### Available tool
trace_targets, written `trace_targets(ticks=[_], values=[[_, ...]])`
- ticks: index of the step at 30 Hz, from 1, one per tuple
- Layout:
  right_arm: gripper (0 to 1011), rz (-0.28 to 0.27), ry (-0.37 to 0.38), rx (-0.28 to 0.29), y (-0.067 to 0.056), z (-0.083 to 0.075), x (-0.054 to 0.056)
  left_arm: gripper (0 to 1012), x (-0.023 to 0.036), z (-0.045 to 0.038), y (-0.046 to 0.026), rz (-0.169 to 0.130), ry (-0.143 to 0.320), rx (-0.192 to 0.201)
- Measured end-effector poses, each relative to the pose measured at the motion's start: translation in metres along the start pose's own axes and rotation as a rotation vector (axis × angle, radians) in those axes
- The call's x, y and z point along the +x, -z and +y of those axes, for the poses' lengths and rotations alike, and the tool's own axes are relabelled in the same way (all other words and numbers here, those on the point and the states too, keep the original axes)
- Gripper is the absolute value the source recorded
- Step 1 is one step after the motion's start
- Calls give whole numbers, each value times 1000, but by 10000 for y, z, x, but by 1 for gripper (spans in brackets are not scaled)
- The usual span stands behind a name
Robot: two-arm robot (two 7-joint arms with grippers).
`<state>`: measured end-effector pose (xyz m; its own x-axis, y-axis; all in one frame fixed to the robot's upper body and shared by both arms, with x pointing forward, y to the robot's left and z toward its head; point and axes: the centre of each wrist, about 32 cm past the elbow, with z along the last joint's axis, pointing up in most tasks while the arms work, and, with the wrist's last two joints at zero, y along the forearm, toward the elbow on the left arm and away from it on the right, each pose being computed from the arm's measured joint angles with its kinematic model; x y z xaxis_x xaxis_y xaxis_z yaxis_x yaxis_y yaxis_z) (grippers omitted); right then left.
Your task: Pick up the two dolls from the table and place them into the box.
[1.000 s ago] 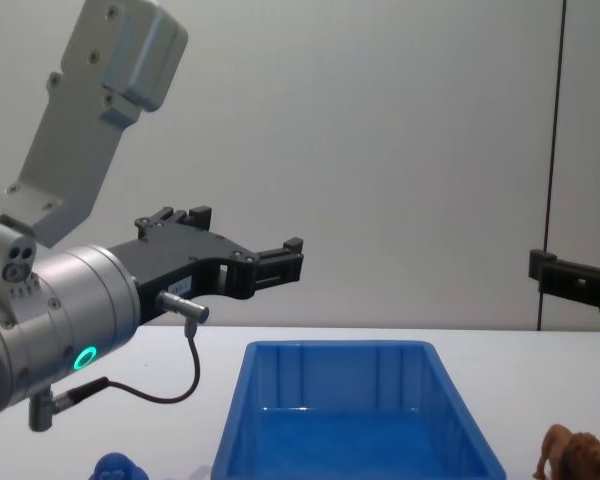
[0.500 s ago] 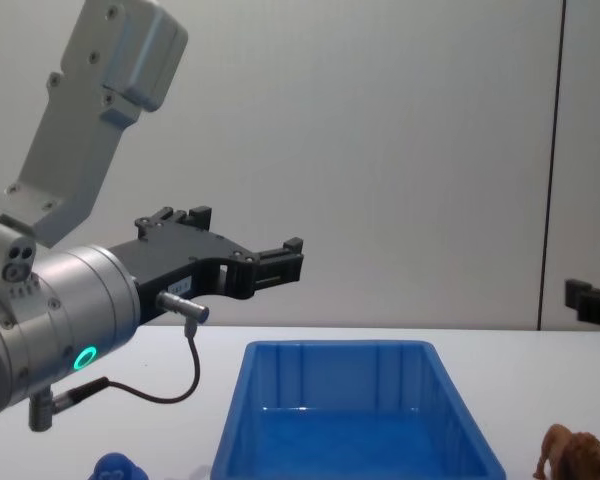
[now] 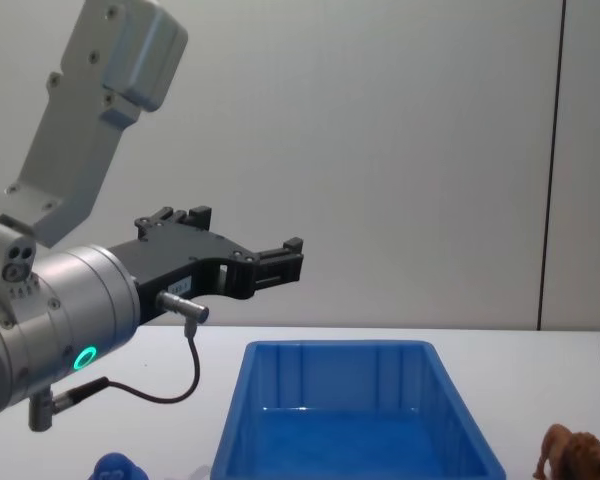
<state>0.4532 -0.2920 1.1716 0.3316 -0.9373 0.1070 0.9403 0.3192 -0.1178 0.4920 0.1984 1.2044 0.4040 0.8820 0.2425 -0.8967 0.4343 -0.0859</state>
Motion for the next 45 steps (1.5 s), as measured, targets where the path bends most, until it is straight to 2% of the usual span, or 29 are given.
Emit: trace_targets(ticks=[18, 37, 41, 45], values=[[1001, -40, 5, -142, 206, -16, 60, 1001, 0, 0, 0, 0, 0, 0], [998, -19, 17, -275, 304, 65, 29, 1001, 0, 0, 0, 0, 0, 0], [941, -12, 23, -305, 324, 90, 21, 1001, 0, 0, 0, 0, 0, 0], [832, -5, 27, -324, 333, 107, 15, 1001, 0, 0, 0, 0, 0, 0]])
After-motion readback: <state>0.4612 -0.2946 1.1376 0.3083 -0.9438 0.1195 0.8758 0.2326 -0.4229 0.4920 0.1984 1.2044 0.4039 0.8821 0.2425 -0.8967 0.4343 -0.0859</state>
